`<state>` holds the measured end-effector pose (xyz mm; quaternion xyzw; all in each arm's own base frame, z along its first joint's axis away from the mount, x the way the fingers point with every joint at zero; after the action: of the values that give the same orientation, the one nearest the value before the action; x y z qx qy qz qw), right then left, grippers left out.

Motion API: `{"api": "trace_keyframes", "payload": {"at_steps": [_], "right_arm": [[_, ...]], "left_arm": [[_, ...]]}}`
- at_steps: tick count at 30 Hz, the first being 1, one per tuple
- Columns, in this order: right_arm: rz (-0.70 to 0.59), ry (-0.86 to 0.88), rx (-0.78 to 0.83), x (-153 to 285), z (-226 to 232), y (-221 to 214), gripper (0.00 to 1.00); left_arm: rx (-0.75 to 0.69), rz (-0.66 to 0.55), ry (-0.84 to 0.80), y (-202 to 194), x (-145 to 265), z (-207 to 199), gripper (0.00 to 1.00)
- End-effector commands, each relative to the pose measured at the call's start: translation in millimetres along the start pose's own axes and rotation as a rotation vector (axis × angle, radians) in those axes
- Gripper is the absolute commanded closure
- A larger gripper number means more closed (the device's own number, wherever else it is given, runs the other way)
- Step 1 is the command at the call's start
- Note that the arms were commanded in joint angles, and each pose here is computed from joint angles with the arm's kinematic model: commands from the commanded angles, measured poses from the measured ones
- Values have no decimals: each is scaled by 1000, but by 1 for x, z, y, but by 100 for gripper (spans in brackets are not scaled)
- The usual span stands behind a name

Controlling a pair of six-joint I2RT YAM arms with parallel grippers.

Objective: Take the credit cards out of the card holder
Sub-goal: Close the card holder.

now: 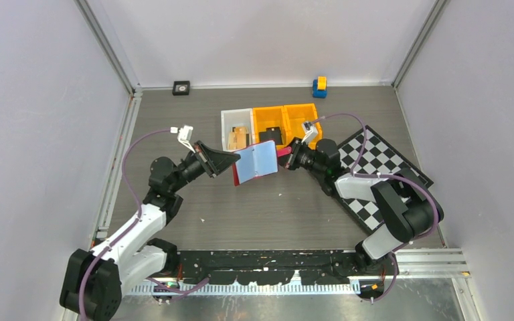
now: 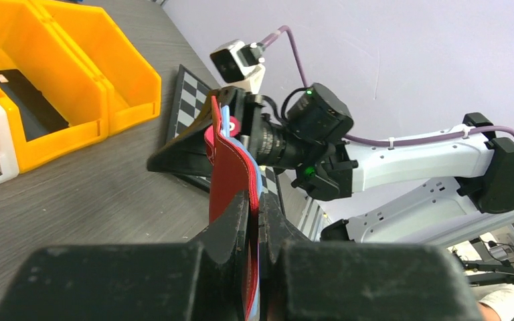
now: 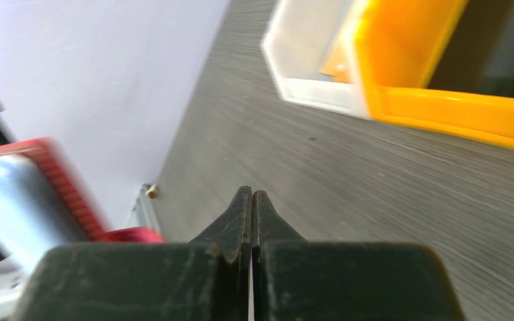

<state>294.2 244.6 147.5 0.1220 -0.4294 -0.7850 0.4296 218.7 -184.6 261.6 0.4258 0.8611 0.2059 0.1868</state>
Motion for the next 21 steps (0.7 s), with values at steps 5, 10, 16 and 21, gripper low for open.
{"api": "trace_keyframes", "payload": {"at_steps": [5,10,16,21], "right_arm": [[-108,370,81,23,63,21,99],[-80,437,105,24,78,16,99],[-46,463,146,23,89,9,70],[-28,451,165,25,90,6,60]], "left_arm": [[-23,-7,-20,6,-11,3,100],[-9,-2,-24,6,-16,8,100],[11,9,-23,6,-22,16,100],[28,24,-34,5,-25,18,100]]}}
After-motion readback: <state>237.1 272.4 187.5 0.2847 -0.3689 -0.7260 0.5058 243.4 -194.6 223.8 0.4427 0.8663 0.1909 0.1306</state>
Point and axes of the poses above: each gripper's point midway between its finger pads, its own x axis back along the fingers, its own z axis along the line the jaws close on, y = z × x, the point moved 5 cm from there along x, back along the fingers, and after that the axes turned 13 degrees about x, right-handed, at the moved point
